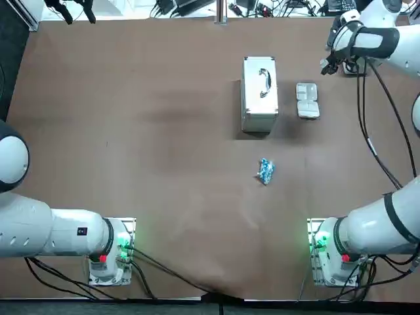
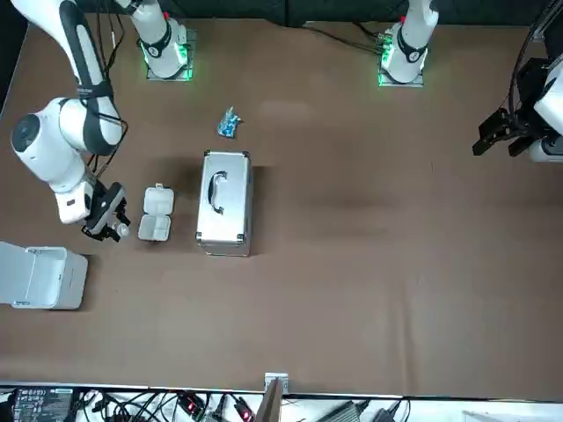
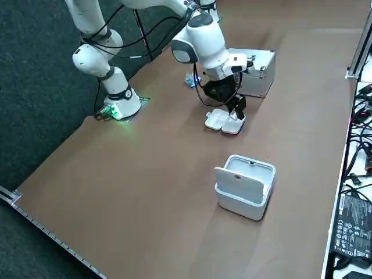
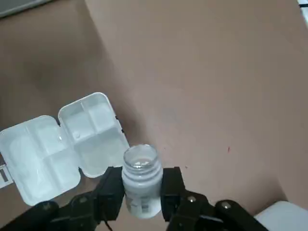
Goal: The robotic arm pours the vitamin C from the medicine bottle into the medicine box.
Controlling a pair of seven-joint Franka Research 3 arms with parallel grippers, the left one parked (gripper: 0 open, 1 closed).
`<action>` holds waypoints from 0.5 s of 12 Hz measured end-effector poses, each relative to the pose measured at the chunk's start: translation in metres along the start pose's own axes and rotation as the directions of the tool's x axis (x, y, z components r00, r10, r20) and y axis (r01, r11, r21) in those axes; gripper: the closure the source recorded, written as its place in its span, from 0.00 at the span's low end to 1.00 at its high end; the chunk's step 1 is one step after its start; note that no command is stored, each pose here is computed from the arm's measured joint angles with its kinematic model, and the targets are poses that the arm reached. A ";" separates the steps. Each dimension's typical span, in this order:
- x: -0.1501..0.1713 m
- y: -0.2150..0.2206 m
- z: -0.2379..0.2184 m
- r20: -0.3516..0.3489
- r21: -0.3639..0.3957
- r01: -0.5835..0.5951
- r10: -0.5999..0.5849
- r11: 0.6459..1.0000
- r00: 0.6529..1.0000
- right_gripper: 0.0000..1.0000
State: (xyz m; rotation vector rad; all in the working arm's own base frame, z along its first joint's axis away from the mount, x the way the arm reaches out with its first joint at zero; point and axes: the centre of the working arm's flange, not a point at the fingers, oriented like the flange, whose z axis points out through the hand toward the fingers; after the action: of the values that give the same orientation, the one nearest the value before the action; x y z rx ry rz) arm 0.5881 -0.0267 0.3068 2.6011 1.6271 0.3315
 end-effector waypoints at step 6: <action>0.040 -0.020 0.006 0.119 -0.029 0.150 -0.146 0.988 0.982 0.57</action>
State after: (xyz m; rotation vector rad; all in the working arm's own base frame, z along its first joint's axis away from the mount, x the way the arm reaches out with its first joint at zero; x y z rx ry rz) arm 0.5883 0.0186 0.3042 2.4053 1.7431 0.1954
